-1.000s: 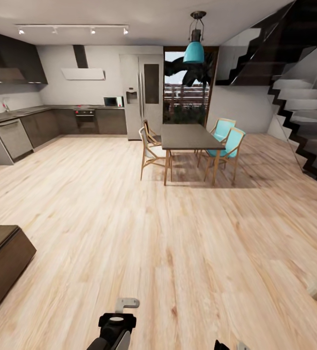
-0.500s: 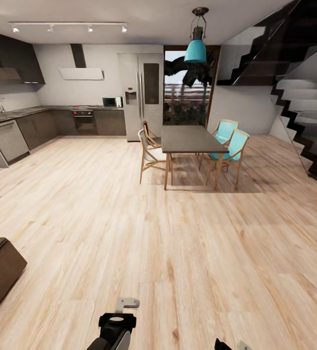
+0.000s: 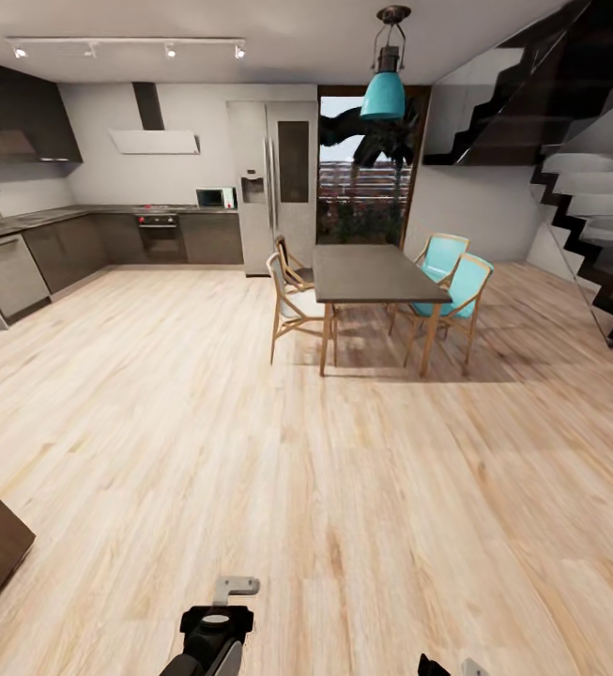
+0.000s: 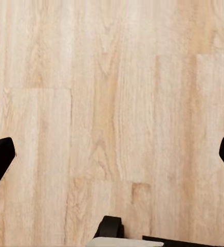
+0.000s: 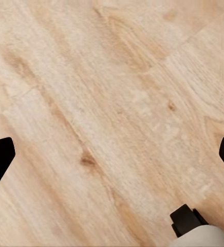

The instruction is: Place each of the two pumpkins and all three candles from the living room inside a cabinet in the living room (use any cabinet), then make sure every cabinet is closed, and position the cauldron so it is next to a table in the living room.

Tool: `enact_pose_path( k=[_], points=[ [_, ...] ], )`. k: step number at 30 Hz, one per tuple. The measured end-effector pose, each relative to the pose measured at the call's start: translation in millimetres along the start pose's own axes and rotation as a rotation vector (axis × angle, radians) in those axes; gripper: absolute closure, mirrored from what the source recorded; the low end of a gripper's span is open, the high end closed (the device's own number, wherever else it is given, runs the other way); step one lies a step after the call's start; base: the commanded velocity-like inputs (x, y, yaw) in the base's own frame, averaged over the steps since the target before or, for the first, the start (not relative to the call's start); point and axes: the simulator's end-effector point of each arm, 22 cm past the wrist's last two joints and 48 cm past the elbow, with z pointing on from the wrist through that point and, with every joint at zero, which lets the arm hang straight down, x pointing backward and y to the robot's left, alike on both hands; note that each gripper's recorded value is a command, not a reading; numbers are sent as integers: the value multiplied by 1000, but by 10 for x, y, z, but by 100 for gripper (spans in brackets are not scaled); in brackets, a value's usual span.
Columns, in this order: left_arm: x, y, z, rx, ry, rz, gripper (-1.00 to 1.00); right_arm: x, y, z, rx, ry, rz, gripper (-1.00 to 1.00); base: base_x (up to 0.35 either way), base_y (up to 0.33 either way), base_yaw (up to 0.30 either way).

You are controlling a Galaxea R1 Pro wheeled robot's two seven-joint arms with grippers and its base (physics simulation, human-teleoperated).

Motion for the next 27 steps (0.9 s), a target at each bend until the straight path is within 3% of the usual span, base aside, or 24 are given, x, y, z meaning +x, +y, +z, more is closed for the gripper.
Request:
enact_pose_path(
  k=[4,10,16,27],
  points=[
    [313,197,170,-47,67,-14,-100,4,-11,0,2,1,-4,-100,344,76,0],
    [332,386,260,-82,80,-75,-100,9,-26,1,4,2,-5,-100,348,59,0],
    [332,396,267,-84,80,-81,-100,27,-19,-2,4,5,-6,-100,350,7,-87],
    [355,376,279,-82,84,-76,-100,64,-41,5,9,12,-8,-100,346,0,-247]
  ],
)
